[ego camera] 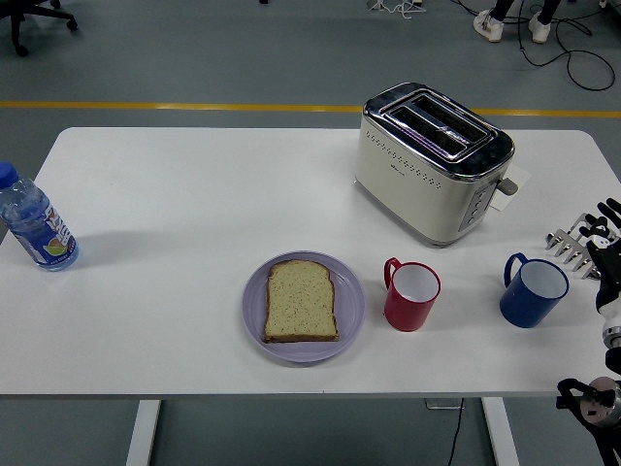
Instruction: Pick up the cup,pour liquid into bread,place the cup on the desk
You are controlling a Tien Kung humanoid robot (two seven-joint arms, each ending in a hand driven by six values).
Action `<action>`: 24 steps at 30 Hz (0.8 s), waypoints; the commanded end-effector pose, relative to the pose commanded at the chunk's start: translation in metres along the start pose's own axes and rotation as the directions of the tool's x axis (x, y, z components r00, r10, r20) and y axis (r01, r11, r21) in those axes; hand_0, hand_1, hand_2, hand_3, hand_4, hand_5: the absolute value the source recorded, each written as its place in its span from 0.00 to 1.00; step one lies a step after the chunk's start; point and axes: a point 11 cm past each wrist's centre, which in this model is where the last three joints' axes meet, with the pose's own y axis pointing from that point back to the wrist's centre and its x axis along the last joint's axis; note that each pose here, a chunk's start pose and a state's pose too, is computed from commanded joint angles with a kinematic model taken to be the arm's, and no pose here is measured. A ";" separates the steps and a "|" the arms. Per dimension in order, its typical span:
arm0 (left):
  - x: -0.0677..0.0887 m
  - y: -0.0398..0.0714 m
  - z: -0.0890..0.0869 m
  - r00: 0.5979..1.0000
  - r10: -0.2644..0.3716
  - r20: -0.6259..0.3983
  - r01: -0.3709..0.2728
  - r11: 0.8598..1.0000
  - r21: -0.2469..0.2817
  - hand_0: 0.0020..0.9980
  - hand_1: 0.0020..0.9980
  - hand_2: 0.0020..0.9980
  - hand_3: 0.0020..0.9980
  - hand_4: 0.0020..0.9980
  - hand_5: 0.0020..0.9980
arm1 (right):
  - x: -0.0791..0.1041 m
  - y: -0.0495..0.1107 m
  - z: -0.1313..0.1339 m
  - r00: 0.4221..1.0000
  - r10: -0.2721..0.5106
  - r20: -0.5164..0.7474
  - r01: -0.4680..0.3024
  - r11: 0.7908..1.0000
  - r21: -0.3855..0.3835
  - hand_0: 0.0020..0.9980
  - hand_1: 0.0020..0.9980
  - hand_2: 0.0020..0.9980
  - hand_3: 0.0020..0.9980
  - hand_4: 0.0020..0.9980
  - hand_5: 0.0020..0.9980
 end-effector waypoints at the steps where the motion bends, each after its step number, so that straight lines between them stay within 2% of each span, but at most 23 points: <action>1: 0.000 0.000 0.001 1.000 0.000 -0.001 0.000 1.000 -0.001 0.64 0.65 0.67 0.57 0.33 0.84 | 0.001 -0.001 -0.001 1.000 0.003 0.002 -0.003 1.000 0.005 0.67 0.63 0.68 0.61 0.53 0.07; 6: 0.000 0.000 0.002 1.000 0.000 0.000 0.000 1.000 -0.004 0.64 0.65 0.67 0.57 0.33 0.84 | 0.003 -0.002 -0.004 1.000 0.016 0.016 -0.016 1.000 0.014 0.67 0.63 0.68 0.61 0.53 0.07; 8: 0.000 0.000 0.002 1.000 0.000 -0.001 0.000 1.000 -0.004 0.64 0.65 0.67 0.56 0.33 0.84 | 0.004 -0.003 -0.004 0.999 0.021 0.025 -0.021 1.000 0.012 0.68 0.63 0.68 0.62 0.54 0.10; 12: 0.001 0.000 0.003 1.000 0.002 0.000 -0.002 1.000 -0.006 0.64 0.65 0.67 0.56 0.33 0.84 | 0.004 -0.004 -0.001 0.995 0.034 0.098 -0.032 0.999 -0.028 0.68 0.63 0.68 0.62 0.54 0.10; 13: 0.002 0.000 0.004 1.000 0.002 0.001 -0.002 1.000 -0.007 0.64 0.65 0.67 0.57 0.33 0.84 | 0.004 -0.005 0.000 0.992 0.037 0.123 -0.031 0.998 -0.049 0.69 0.65 0.69 0.64 0.51 0.41; 16: 0.002 0.000 0.005 1.000 0.004 0.003 -0.004 1.000 -0.010 0.64 0.65 0.67 0.57 0.33 0.84 | 0.004 -0.007 0.004 0.978 0.047 0.203 -0.025 0.994 -0.108 0.69 0.65 0.69 0.64 0.51 0.41; 18: 0.003 0.000 0.006 1.000 0.004 0.003 -0.004 1.000 -0.011 0.64 0.65 0.67 0.57 0.33 0.84 | 0.006 -0.007 0.005 0.970 0.055 0.238 -0.027 0.993 -0.119 0.69 0.65 0.69 0.64 0.51 0.41; 19: 0.002 0.000 0.006 1.000 0.004 0.003 -0.004 1.000 -0.011 0.64 0.65 0.67 0.57 0.33 0.84 | 0.006 -0.007 0.005 0.968 0.058 0.242 -0.030 0.993 -0.118 0.70 0.68 0.69 0.65 0.50 0.59; 24: 0.002 0.000 0.004 1.000 0.003 0.005 -0.003 1.000 -0.008 0.64 0.65 0.67 0.57 0.33 0.84 | 0.014 -0.010 -0.001 0.963 0.080 0.256 -0.056 0.994 -0.098 0.70 0.68 0.69 0.65 0.50 0.59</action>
